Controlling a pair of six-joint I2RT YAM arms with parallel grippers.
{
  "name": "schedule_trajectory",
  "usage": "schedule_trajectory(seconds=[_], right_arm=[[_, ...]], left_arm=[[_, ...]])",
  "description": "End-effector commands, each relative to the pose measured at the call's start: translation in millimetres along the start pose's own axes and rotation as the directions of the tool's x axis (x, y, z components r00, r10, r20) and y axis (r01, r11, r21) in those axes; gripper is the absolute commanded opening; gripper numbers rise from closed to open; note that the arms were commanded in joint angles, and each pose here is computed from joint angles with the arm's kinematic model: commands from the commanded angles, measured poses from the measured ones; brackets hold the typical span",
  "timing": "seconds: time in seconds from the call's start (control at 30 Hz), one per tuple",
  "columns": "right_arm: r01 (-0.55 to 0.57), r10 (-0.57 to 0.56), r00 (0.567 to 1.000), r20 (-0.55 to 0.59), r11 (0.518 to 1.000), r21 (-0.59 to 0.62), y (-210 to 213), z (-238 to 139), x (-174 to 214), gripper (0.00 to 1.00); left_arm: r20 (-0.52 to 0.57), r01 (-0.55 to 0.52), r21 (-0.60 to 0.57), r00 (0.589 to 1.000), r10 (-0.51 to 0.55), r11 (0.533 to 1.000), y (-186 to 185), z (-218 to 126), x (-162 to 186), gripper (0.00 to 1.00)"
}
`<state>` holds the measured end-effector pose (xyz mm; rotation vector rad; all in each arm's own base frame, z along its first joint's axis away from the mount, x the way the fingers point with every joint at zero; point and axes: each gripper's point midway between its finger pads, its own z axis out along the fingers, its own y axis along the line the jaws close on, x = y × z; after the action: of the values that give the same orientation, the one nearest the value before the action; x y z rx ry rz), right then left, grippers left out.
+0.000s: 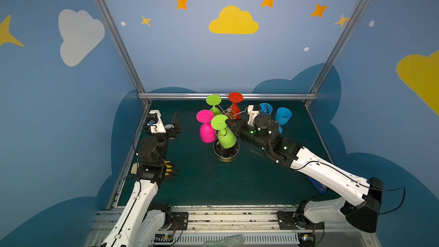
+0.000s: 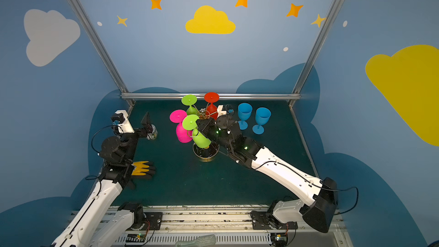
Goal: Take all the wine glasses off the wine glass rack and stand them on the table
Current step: 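Pull the lime green glass off its rack arm with the right gripper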
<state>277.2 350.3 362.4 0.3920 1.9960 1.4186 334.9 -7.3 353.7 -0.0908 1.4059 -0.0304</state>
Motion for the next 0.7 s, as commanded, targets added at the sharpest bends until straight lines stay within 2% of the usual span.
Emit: schedule_trajectory(seconds=[0.0, 0.67], right_arm=[[0.005, -0.004, 0.999, 0.036, 1.0, -0.026, 15, 0, -8, 0.0], [0.005, -0.005, 1.0, 0.0, 1.0, 0.007, 7, 13, 6, 0.0]], left_arm=[[0.024, 0.013, -0.012, 1.0, -0.013, 1.0, 3, -3, -6, 0.94], [0.028, 0.017, -0.013, 0.999, -0.017, 1.0, 4, -4, -7, 0.94]])
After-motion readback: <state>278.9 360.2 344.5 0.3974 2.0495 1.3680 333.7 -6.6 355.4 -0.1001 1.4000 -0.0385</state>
